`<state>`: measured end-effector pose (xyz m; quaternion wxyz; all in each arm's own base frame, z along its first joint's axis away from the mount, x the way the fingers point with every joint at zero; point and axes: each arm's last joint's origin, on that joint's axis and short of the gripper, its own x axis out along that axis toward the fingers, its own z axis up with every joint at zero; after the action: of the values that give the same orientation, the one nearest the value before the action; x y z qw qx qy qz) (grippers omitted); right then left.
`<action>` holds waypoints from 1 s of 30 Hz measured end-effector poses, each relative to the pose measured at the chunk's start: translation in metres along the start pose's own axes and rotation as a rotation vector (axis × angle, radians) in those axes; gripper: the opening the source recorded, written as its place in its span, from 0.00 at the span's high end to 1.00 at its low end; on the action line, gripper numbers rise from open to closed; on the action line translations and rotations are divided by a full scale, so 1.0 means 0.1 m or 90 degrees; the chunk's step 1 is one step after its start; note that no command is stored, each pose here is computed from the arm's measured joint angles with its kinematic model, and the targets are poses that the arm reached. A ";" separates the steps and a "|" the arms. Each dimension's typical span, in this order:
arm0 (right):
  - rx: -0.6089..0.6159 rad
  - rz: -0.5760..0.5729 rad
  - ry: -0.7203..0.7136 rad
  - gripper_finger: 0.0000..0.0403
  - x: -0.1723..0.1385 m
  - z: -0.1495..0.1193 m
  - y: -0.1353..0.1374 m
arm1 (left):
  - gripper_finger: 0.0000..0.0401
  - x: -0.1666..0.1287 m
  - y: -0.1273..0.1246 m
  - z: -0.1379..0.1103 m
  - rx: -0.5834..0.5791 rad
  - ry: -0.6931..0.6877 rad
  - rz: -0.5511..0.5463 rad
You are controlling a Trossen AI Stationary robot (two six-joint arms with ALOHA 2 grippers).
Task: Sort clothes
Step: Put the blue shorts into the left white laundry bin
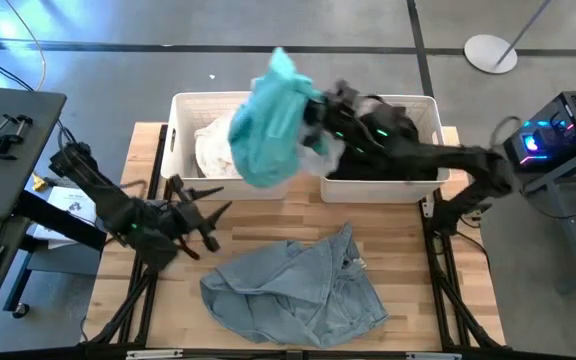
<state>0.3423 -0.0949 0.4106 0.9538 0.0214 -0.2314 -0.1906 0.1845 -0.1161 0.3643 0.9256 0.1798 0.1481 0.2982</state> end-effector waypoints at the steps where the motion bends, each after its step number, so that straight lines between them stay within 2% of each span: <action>1: 0.012 0.008 0.018 0.93 0.12 -0.12 -0.06 | 0.60 -0.02 0.07 0.00 -0.017 0.000 -0.011; 5: 0.029 0.019 0.100 0.92 0.58 -0.64 -0.23 | 0.60 -0.07 0.27 -0.05 -0.062 0.001 -0.032; 9: 0.024 0.013 0.199 0.91 0.93 -1.23 -0.32 | 0.60 -0.09 0.36 -0.14 -0.090 0.010 -0.040; 13: 0.023 0.016 0.353 0.91 1.10 -1.82 -0.36 | 0.60 -0.08 0.33 -0.24 -0.102 0.028 -0.052; 16: 0.023 0.018 0.470 0.90 1.13 -2.14 -0.38 | 0.60 -0.06 0.28 -0.33 -0.095 0.041 -0.065; 20: 0.020 0.004 0.590 0.87 1.11 -2.38 -0.41 | 0.60 -0.05 0.23 -0.38 -0.100 0.053 -0.075; 24: 0.007 0.004 0.668 0.83 1.07 -2.49 -0.42 | 0.60 -0.05 0.23 -0.39 -0.103 0.054 -0.075; 30: 0.010 0.000 0.687 0.70 1.07 -2.46 -0.41 | 0.60 -0.05 0.23 -0.39 -0.115 0.054 -0.074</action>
<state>0.5263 -0.1849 0.2320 0.9369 0.1237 0.2901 -0.1507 0.1548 -0.0924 0.3401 0.9466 0.0738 0.1700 0.2638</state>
